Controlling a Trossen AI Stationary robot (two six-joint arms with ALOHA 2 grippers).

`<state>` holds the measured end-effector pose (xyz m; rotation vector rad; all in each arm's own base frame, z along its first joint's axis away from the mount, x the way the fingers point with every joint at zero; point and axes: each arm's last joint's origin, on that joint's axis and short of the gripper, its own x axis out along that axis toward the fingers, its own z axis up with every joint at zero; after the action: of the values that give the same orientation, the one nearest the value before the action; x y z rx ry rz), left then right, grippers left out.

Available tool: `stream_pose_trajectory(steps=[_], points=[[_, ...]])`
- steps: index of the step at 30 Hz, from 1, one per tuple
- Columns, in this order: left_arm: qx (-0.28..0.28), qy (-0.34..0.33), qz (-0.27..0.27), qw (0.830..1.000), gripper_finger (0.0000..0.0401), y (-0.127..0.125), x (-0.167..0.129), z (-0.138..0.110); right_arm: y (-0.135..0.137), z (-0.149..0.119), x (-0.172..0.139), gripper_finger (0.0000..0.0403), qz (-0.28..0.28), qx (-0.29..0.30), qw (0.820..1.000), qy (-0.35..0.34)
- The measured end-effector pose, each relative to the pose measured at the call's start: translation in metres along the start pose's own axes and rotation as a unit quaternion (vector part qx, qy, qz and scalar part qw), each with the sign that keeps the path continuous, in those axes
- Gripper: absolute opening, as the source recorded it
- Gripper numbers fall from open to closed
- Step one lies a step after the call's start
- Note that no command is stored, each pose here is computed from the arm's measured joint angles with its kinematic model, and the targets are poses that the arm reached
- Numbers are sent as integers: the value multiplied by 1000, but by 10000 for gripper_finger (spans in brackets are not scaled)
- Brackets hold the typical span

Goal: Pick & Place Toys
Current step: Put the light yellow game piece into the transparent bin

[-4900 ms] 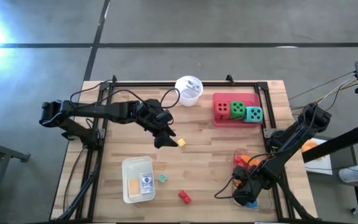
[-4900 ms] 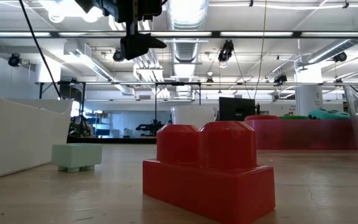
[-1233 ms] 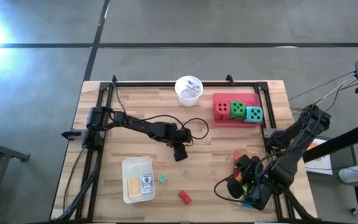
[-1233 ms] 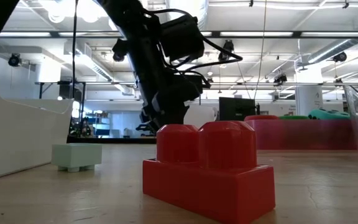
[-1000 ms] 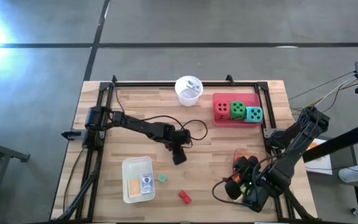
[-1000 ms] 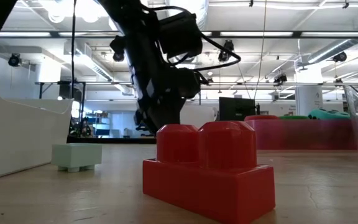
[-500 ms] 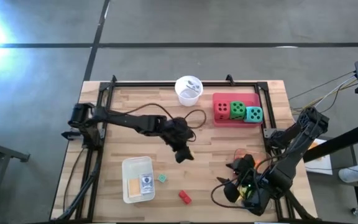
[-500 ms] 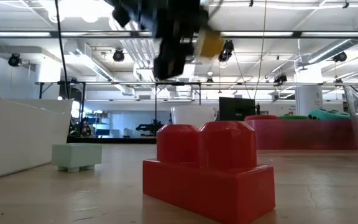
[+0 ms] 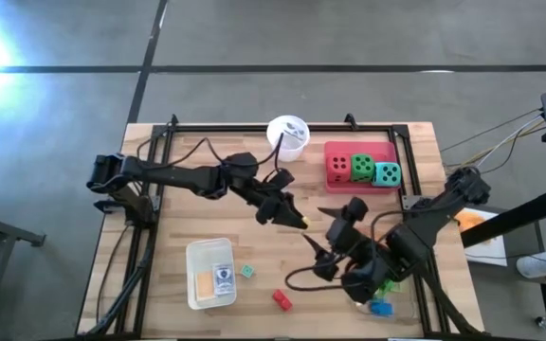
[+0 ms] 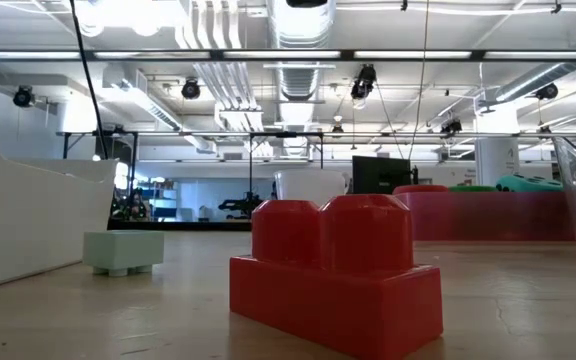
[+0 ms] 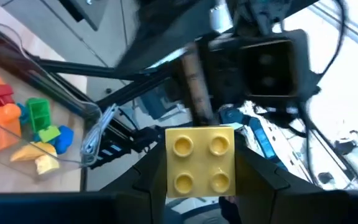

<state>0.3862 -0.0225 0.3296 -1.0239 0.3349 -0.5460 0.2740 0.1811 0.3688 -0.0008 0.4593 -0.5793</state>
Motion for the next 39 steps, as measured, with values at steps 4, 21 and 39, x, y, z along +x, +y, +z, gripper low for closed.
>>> stream_pose_trajectory(steps=[4, 21, 39], points=[[-6, -5, -5, 1000, 135, -5, -4, 3, 7, 23, -2, 336, -26, -59, 997, -40], [-4, -47, -72, 996, 135, -19, -7, 13, 18, 59, -2, 336, -89, -139, 982, -89], [-6, -57, -90, 994, 135, -23, -8, 15, 17, 60, 1, 205, -91, -137, 982, -87]])
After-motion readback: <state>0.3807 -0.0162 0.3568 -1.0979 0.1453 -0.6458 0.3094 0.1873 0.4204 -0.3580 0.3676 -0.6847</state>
